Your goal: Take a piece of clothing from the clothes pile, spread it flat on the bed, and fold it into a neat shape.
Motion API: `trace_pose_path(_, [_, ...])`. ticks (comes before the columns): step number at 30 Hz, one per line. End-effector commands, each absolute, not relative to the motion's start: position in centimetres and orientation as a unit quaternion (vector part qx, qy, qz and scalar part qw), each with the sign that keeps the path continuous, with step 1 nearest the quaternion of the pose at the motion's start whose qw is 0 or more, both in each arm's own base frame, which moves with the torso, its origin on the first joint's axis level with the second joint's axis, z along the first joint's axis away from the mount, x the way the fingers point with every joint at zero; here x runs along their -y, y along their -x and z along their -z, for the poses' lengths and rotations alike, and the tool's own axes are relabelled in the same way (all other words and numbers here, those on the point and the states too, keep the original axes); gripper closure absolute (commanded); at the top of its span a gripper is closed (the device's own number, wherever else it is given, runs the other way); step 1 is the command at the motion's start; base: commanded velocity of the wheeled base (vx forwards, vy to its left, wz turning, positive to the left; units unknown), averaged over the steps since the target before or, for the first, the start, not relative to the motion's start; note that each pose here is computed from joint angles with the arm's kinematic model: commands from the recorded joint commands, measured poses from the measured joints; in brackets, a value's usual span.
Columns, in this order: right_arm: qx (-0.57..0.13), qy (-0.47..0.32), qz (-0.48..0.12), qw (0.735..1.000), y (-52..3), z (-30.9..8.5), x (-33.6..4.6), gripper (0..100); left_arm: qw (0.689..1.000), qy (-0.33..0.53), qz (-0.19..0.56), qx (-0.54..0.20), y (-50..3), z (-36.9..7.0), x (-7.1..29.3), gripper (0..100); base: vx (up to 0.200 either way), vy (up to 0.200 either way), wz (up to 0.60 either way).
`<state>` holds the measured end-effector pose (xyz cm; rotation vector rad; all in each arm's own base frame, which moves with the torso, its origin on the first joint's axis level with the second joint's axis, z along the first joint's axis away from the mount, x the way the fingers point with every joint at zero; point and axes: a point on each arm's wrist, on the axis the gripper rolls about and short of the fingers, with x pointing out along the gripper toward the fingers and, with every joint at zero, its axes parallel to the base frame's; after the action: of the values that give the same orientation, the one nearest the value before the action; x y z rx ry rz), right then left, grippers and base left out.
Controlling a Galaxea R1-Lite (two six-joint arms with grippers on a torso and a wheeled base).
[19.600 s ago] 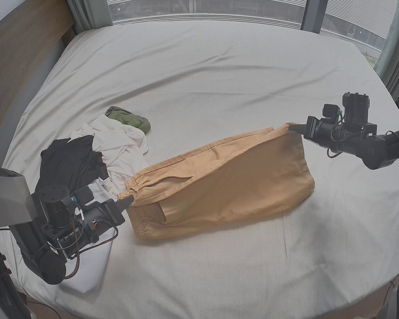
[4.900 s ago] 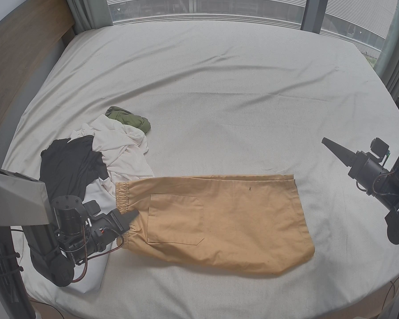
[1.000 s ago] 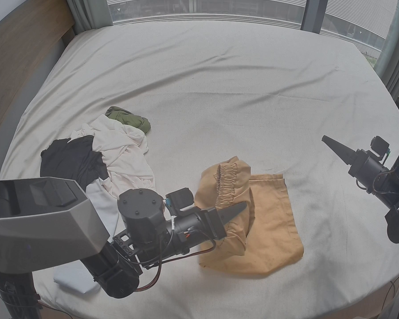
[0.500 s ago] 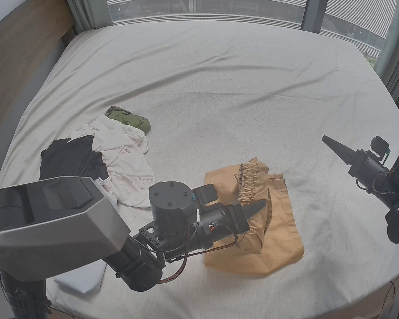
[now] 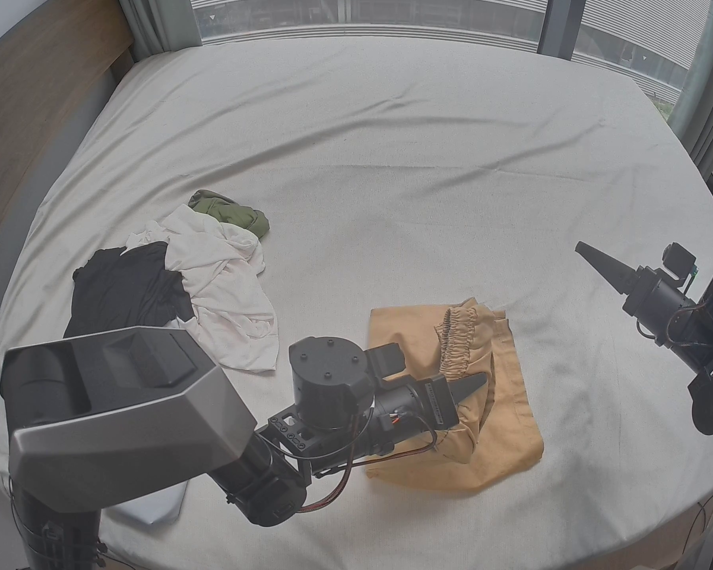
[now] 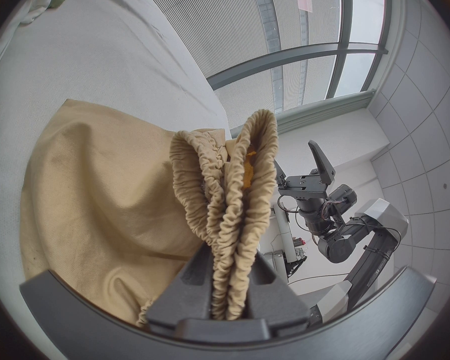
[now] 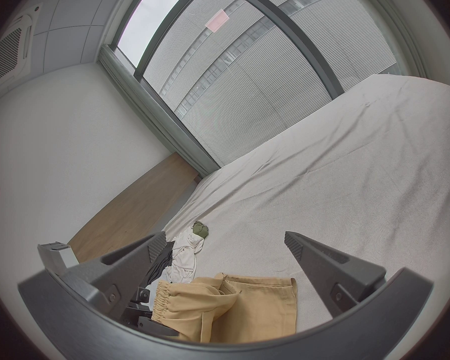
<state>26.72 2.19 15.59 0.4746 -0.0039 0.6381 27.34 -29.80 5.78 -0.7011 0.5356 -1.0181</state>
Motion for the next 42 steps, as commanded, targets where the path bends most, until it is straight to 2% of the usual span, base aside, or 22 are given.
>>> trace_pose_path(1, [0.002,-0.231,-0.311,0.922,-26.7,-15.6,-2.2,0,0.782,0.325,0.469,-0.250,-27.5,-5.6,29.8,100,0.000,0.000,0.00])
trace_pose_path(6, [0.002,-0.231,-0.311,0.922,-26.7,-15.6,-2.2,0,0.782,0.324,0.469,-0.251,-27.5,-5.5,29.8,100,0.000,0.000,0.00])
trace_pose_path(7, [0.002,-0.231,-0.311,0.922,-26.7,-15.6,-2.2,0,0.783,0.323,0.468,-0.252,-27.5,-5.4,29.8,0,0.000,0.000,0.00])
trace_pose_path(22, [0.003,-0.231,-0.311,0.922,-26.7,-15.6,-2.2,0,0.789,0.326,0.460,-0.243,-27.9,-5.7,29.7,0,0.000,0.000,0.00])
trace_pose_path(29, [-0.004,-0.232,-0.310,0.922,-26.6,-15.3,-2.2,0,0.803,0.321,0.443,-0.236,-27.9,-6.4,27.6,0,0.000,0.000,0.00])
trace_pose_path(37, [-0.048,-0.239,-0.305,0.921,-25.5,-13.5,-2.1,0,0.834,0.309,0.403,-0.213,-26.8,-9.1,21.5,0,0.000,0.000,0.00])
trace_pose_path(42, [-0.087,-0.210,-0.291,0.929,-25.6,-11.7,-2.0,0,0.856,0.312,0.368,-0.183,-26.4,-10.7,17.2,0,0.000,0.000,0.00])
